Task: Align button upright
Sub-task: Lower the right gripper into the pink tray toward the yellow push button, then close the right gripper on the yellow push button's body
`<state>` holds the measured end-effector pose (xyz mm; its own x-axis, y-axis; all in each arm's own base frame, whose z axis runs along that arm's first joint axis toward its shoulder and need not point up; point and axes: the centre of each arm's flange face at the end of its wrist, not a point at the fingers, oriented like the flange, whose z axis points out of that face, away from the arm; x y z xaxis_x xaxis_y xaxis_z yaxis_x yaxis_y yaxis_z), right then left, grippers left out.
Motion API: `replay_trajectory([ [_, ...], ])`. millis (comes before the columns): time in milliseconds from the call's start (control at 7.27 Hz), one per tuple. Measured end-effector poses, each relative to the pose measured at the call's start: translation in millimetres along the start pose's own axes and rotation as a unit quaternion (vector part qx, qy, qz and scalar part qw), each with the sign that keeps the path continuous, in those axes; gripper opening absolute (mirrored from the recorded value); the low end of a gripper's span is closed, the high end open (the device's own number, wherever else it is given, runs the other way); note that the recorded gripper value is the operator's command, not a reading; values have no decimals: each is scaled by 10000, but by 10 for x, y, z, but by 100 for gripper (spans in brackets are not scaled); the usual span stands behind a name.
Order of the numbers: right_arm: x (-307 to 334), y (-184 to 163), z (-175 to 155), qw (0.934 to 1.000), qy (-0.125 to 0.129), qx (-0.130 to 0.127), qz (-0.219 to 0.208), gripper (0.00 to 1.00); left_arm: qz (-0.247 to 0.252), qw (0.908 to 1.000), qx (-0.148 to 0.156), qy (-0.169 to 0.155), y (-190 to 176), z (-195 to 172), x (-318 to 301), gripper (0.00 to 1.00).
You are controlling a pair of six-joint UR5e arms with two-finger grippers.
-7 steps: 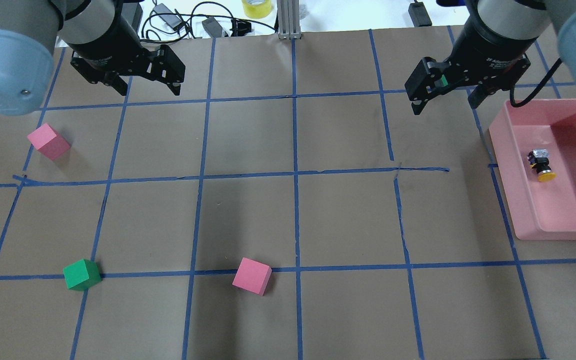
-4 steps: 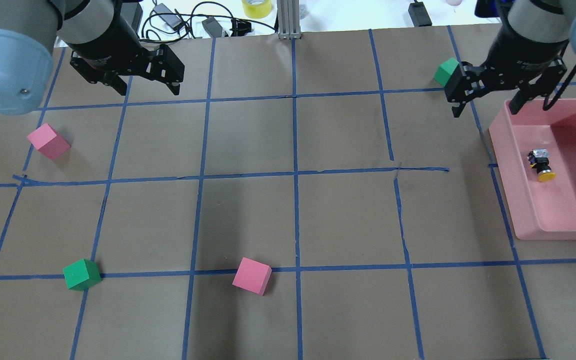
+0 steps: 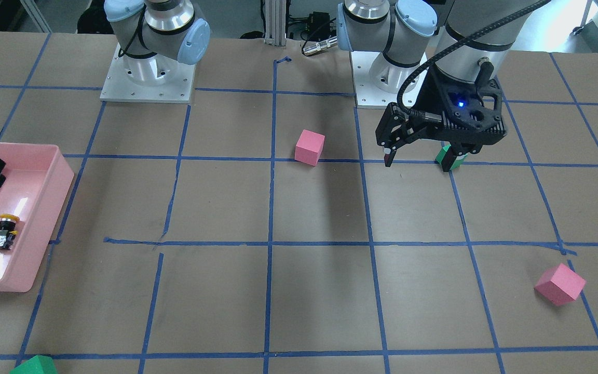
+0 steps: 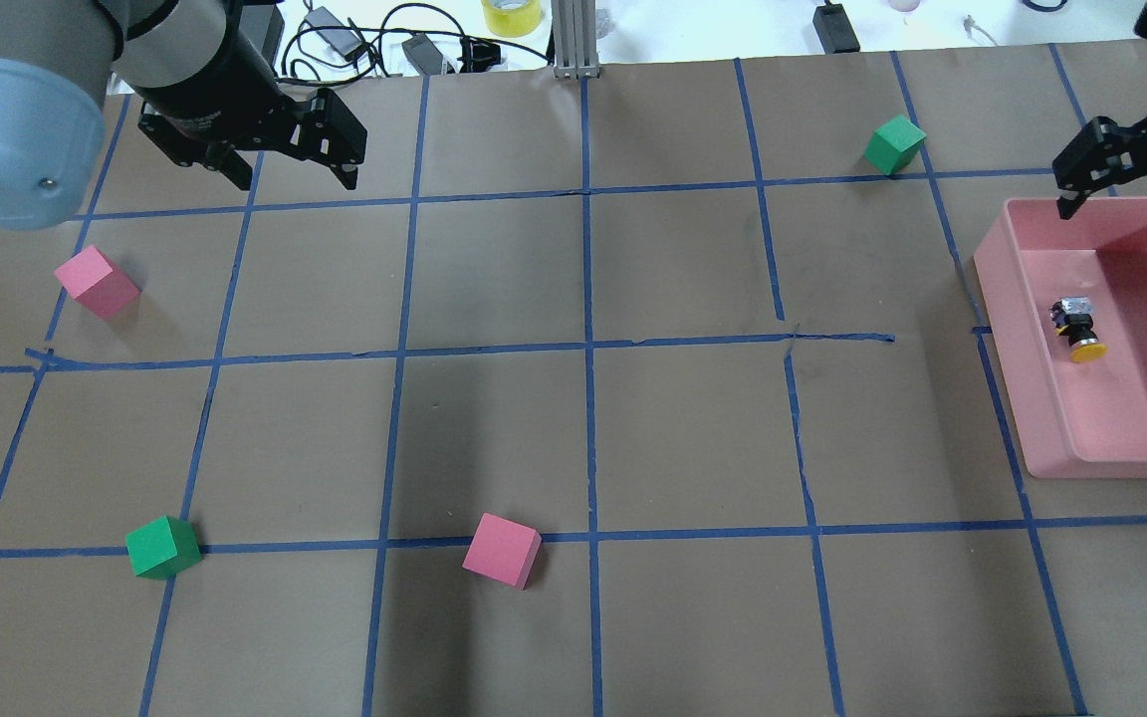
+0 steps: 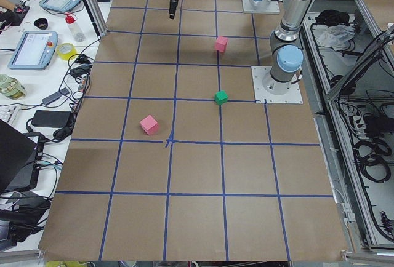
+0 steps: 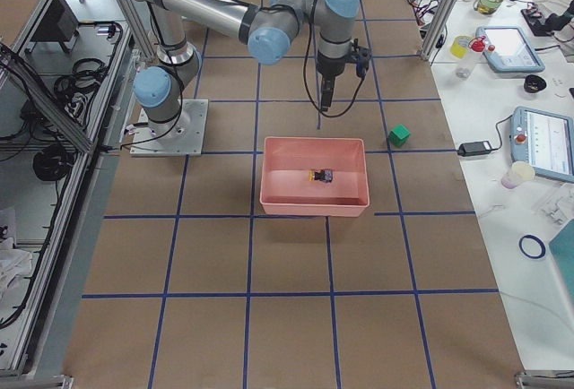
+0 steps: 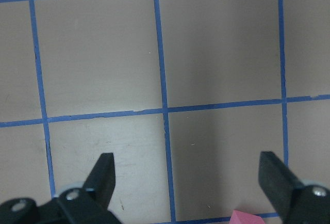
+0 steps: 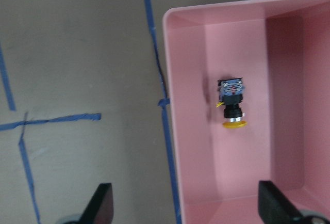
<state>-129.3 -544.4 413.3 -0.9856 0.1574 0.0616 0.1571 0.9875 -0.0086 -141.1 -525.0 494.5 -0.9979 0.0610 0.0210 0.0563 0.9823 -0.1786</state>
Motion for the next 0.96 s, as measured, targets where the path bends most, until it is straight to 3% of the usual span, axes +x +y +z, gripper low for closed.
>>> replay_trajectory([
  [550, 499, -166, 993, 9991, 181, -275, 271, 100, 3, 10000, 0, -5, 0, 0, -1, 100],
  [962, 548, -56, 1756, 9988, 222, -262, 350, 100, 3, 10000, 0, -1, 0, 0, 0, 100],
])
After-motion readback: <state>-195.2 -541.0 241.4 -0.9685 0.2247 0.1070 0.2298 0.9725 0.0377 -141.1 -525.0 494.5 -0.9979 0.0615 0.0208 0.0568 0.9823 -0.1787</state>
